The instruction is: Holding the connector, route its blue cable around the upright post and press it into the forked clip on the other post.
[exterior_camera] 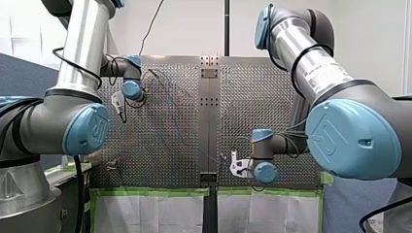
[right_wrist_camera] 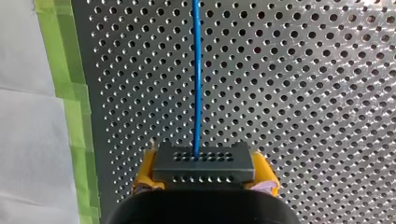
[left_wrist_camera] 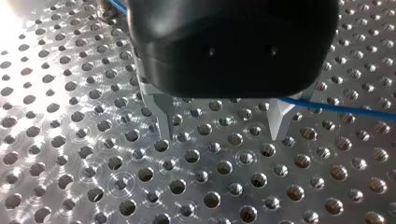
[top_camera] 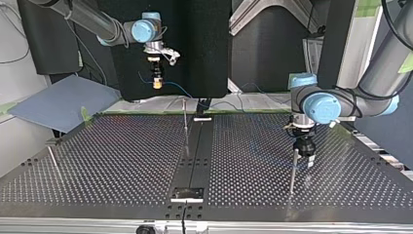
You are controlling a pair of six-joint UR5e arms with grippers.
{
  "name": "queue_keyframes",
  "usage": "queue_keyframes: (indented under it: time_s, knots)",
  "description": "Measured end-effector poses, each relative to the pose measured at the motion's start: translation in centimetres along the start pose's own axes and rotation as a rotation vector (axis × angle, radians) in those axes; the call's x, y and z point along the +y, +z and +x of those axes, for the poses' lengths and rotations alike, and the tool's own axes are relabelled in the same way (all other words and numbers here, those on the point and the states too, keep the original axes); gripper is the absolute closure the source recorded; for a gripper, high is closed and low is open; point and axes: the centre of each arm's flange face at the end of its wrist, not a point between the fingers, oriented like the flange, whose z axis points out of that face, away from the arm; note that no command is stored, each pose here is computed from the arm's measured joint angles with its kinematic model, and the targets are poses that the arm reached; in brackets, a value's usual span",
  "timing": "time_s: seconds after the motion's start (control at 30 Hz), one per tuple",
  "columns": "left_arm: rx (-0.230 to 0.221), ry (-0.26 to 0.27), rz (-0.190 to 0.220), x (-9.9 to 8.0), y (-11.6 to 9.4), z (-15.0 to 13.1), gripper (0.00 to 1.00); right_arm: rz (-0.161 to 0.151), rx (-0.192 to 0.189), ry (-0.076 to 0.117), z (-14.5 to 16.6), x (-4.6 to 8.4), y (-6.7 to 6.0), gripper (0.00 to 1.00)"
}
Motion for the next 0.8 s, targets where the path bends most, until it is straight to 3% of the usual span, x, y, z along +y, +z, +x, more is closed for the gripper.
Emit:
queue_keyframes:
  time_s: [0.43,0.8]
  knots:
    - [0.014,-0.006,0.0,-0.18,-0.22,0.2,0.0,0.056,0.004,0.002,-0.07,0.06,0.02,1.0]
    - [0.044,-0.089,0.068,-0.57,-0.11,0.35,0.0,0.067,0.003,-0.001,-0.1,-0.22,-0.1,1.0]
